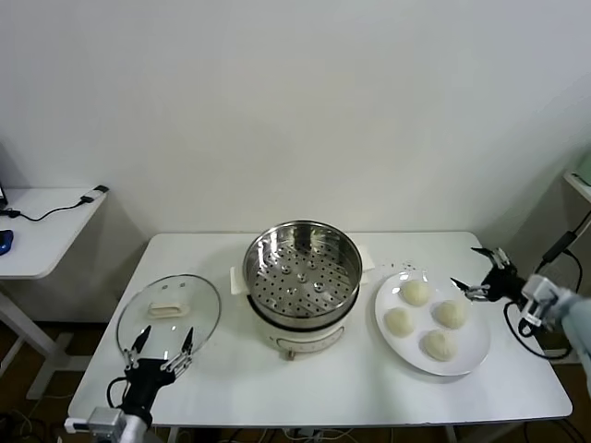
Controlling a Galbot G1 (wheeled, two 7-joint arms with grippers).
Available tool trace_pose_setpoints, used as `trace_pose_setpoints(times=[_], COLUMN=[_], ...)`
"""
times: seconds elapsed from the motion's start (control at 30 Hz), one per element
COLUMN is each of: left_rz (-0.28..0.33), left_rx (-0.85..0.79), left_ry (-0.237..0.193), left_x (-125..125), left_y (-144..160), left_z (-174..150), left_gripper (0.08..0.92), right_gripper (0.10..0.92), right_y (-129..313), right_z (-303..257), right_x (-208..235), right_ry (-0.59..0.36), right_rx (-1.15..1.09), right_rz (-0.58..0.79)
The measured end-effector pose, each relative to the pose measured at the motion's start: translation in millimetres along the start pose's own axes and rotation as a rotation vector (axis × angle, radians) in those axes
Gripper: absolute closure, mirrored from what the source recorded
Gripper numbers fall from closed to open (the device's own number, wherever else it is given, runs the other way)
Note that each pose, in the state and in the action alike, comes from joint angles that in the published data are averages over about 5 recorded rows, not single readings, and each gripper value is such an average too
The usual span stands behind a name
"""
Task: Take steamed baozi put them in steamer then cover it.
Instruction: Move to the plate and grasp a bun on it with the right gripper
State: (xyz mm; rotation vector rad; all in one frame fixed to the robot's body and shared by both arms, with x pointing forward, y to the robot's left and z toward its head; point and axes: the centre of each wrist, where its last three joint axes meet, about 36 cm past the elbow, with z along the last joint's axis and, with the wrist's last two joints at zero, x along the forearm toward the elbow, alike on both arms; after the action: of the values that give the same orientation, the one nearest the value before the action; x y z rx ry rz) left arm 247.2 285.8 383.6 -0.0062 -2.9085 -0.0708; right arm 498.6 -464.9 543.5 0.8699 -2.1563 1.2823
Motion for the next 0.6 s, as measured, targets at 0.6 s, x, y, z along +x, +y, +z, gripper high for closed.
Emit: trace_pose_setpoints(times=[0.6], left_rz=[-0.037], left_rx=[0.005], left_ry=[0.019], left_x=[18], left_y=[0], left_z=[3], left_gripper=[0.177], right_gripper=[0.2], right_y=[-79], right_z=[-44], right_x=[-114], right_ry=[0.201], right_rx=[0.322], right_rz=[-0.463])
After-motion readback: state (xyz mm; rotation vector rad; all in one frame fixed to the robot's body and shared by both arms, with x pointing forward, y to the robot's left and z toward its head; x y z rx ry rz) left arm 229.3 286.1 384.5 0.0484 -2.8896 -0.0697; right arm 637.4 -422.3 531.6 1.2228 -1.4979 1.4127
